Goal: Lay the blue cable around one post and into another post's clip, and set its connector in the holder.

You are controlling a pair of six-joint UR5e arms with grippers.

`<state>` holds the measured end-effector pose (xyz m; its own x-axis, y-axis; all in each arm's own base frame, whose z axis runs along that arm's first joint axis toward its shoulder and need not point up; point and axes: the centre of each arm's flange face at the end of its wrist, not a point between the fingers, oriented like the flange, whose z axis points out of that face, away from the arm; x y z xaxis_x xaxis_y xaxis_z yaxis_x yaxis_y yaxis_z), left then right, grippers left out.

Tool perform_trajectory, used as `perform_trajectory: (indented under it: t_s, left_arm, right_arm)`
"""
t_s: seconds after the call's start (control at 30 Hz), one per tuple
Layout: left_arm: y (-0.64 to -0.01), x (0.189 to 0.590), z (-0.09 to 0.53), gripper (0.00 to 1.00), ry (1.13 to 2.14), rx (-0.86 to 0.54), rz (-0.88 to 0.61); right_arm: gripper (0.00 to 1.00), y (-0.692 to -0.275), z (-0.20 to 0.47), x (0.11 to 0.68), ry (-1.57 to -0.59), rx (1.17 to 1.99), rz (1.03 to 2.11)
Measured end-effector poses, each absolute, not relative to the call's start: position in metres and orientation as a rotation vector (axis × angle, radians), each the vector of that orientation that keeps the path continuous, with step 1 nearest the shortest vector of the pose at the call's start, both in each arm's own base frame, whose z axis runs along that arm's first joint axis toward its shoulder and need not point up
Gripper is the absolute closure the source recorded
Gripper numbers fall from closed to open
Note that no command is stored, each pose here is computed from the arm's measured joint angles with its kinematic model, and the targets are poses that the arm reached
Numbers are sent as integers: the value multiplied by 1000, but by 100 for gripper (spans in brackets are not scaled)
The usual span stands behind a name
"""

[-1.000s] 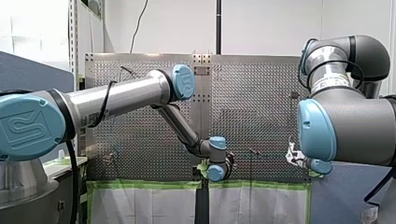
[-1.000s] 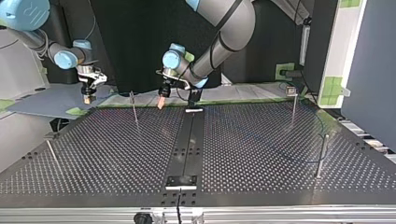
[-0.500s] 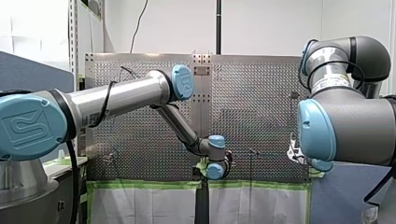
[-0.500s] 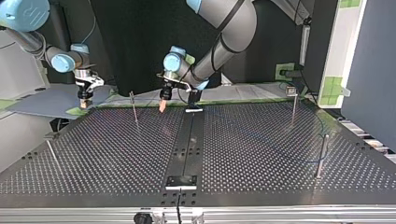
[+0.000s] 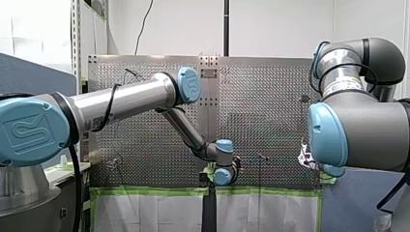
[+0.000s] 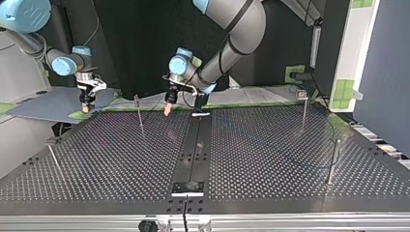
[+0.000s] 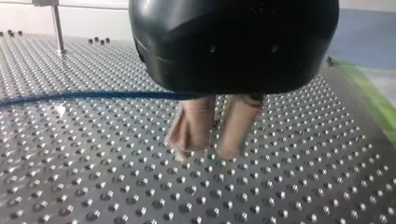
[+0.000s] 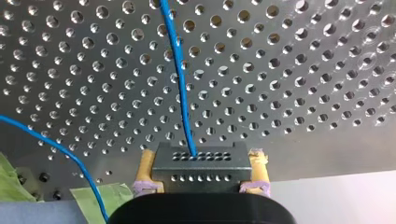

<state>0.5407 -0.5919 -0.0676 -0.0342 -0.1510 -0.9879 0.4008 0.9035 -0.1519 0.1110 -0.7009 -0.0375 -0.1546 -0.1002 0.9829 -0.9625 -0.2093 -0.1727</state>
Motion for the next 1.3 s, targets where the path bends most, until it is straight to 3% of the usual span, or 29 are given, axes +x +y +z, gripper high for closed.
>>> perform_trajectory:
  t_s: [0.07,0.63,0.9,1.3]
  left_arm:
    - [-592,540,-68,0,1551,216,-453]
    - [-590,525,-56,0,1634,442,-441]
    - [-581,516,-32,0,1651,457,-424]
    - [-568,470,-36,0,1757,603,-382]
  right_arm:
    - [100,-701,-38,110,-1288,1353,1455]
    - [100,-697,-43,110,-1321,1373,1446]
    - [100,-694,-45,111,-1338,1385,1437]
    - [100,-691,-49,112,-1357,1403,1425]
